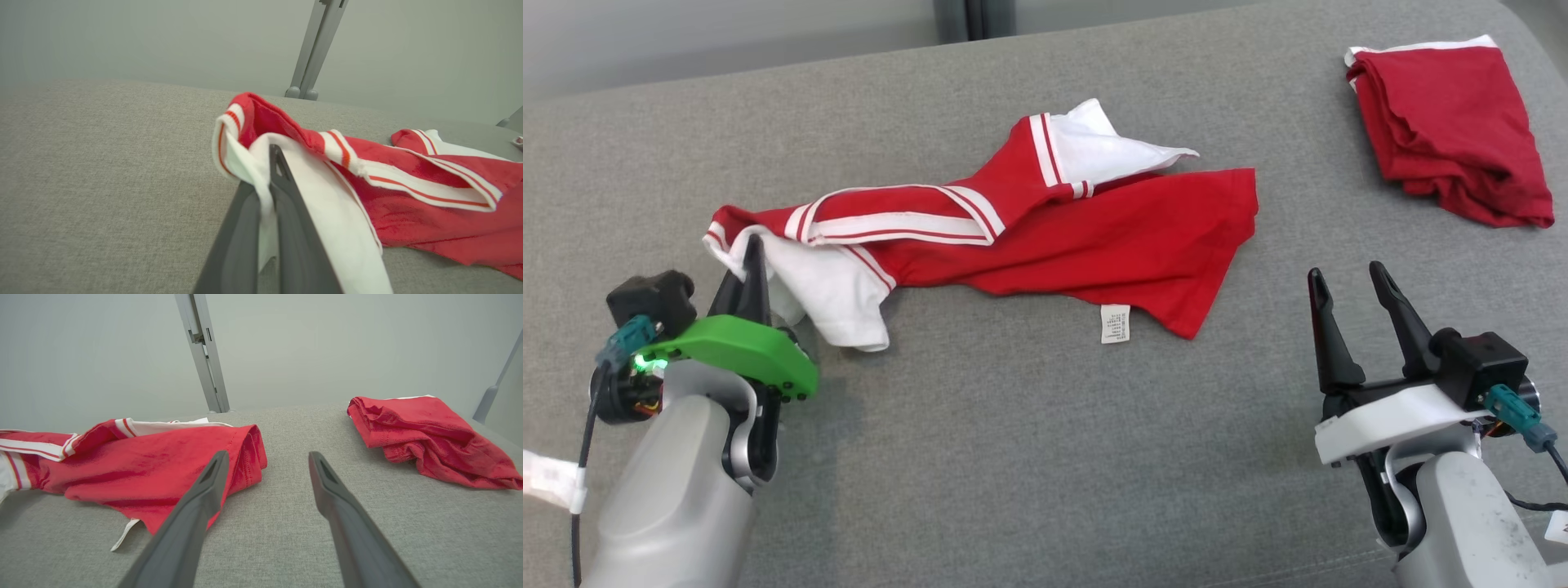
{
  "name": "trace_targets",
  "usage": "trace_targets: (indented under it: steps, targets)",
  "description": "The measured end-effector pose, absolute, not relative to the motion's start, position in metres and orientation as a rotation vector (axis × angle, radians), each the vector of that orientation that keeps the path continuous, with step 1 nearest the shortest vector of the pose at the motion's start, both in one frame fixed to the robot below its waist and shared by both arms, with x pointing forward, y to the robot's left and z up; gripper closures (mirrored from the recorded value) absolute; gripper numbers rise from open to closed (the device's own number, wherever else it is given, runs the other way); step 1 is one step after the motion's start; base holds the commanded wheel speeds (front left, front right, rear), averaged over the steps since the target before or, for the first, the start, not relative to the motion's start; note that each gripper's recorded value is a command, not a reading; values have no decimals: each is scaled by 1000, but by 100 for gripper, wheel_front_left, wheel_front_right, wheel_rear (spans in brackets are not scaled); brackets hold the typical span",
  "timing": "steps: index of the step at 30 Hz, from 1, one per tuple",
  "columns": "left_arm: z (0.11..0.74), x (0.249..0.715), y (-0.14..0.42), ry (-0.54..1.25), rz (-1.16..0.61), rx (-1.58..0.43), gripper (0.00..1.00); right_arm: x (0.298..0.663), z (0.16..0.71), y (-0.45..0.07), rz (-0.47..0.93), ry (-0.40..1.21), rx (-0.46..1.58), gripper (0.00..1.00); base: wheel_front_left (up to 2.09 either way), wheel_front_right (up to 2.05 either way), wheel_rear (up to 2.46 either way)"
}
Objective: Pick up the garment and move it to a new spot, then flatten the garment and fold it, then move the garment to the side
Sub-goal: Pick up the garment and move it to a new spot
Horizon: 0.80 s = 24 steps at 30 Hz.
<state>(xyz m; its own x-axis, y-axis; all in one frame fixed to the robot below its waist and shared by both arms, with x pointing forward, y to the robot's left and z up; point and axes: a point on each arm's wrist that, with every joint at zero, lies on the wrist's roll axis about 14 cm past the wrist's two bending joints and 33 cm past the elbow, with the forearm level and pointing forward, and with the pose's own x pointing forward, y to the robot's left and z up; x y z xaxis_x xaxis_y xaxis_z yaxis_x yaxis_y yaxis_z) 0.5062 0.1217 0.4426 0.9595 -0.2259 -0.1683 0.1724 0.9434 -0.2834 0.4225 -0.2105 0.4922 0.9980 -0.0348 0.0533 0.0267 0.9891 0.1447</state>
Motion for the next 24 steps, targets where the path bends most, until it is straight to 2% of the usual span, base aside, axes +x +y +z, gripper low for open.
trace_targets:
  steps: [10, 20, 21, 22, 23, 24]
  targets:
    - [409, 499, 136, 274, -151, -295, 100, 434, 481, -201, -3, -29, 136, 0, 0, 0, 0]
    - [432, 495, 139, 195, -182, -272, 100, 433, 484, -201, -2, -36, 132, 0, 0, 0, 0]
    - [432, 491, 141, 195, -180, -272, 80, 432, 485, -201, -2, -37, 133, 0, 0, 0, 0]
    - [433, 487, 143, 192, -177, -269, 51, 432, 486, -200, -1, -39, 134, 0, 0, 0, 0]
    - [434, 484, 145, 190, -174, -266, 0, 431, 487, -199, 2, -41, 135, 0, 0, 0, 0]
    - [435, 481, 146, 186, -168, -263, 0, 431, 488, -198, 5, -43, 136, 0, 0, 0, 0]
